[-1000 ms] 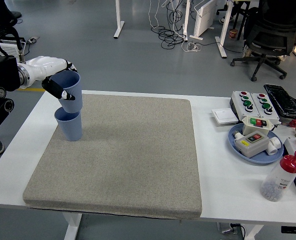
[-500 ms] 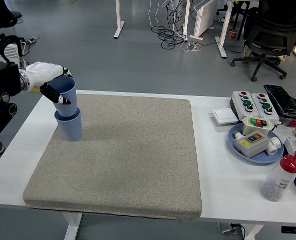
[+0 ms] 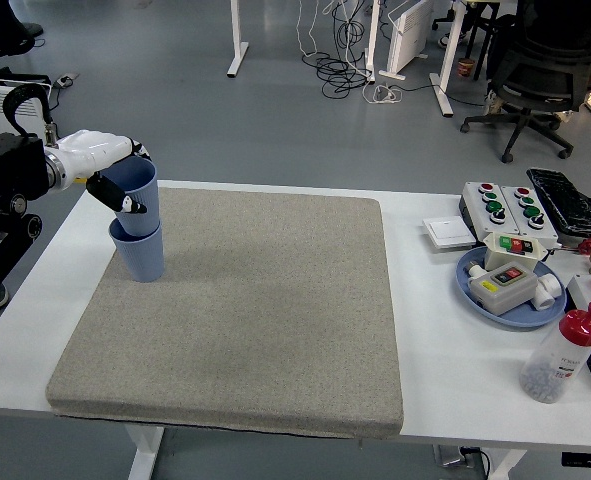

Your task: Push cup pick cup insert cup

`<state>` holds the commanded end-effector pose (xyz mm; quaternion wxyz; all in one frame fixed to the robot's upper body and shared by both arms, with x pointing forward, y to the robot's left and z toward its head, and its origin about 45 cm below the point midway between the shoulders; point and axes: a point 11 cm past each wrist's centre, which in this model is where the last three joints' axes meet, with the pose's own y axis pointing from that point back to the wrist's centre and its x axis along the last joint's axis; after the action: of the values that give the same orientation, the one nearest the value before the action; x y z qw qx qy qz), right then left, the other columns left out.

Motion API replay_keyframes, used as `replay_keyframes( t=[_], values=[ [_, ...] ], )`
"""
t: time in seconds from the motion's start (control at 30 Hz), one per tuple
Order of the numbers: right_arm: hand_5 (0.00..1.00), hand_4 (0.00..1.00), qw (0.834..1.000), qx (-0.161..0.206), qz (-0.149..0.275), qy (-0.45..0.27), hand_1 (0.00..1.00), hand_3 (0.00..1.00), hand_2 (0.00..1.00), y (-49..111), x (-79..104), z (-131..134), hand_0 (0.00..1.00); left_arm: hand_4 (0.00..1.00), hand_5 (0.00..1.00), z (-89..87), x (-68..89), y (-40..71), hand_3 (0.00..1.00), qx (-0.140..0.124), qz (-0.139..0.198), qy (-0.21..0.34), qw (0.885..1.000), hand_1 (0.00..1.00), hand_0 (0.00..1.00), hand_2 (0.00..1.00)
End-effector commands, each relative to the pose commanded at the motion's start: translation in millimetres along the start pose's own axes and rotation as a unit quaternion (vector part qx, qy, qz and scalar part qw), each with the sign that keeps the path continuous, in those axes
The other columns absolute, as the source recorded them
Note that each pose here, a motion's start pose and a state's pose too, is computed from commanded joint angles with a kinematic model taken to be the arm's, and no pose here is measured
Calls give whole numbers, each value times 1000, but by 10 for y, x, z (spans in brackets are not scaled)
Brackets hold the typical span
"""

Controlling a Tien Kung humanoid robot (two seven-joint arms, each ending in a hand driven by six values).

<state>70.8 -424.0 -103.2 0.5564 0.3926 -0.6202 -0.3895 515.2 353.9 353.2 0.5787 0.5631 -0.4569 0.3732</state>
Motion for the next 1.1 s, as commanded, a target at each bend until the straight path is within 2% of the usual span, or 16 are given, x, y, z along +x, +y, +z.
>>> replay_keyframes(
  t=[0.03,0.07,0.23,0.27,0.43,0.47,0.63,0.67,1.03,1.07,1.1],
  values=[
    [478,78,1000,0,0,0,663,559,657,0,0,-2,739,569,43,-7,-23,-5,580,2,-3,-2,1000,553,412,571],
    [477,78,1000,0,0,0,663,559,657,0,0,-4,739,727,196,-14,-52,-11,741,3,-5,-2,1000,570,345,658],
    [477,78,1000,1,0,0,663,559,657,1,1,-13,739,727,196,-19,-142,-30,741,5,-13,-1,1000,570,345,658],
    [479,77,1000,1,0,0,663,559,657,1,1,-14,739,838,351,-20,-153,-33,889,5,-15,-1,1000,688,466,827],
    [479,77,1000,1,0,-1,663,559,657,1,2,-13,739,838,351,-34,-230,-46,889,4,-19,6,1000,688,466,827],
    [476,77,1000,1,0,-1,663,559,657,1,2,-15,739,920,475,-36,-246,-49,993,3,-18,9,1000,862,772,963],
    [476,77,1000,2,0,-1,663,559,657,1,4,-20,739,920,475,-78,-289,-61,993,13,-11,15,1000,862,772,963],
    [477,77,1000,2,0,-1,663,559,657,1,4,-20,739,947,523,-86,-293,-62,998,14,-9,16,1000,942,909,998],
    [476,77,1000,3,0,-1,663,559,657,2,4,-27,739,965,550,-110,-265,-54,998,15,17,36,999,956,944,998],
    [474,77,1000,3,0,-2,662,559,657,2,4,-27,739,936,629,-105,-259,-47,998,11,23,42,999,934,908,998],
    [474,77,1000,3,0,-2,662,559,657,2,4,-27,739,936,629,-98,-242,-38,998,5,35,54,998,934,908,998]
  ],
)
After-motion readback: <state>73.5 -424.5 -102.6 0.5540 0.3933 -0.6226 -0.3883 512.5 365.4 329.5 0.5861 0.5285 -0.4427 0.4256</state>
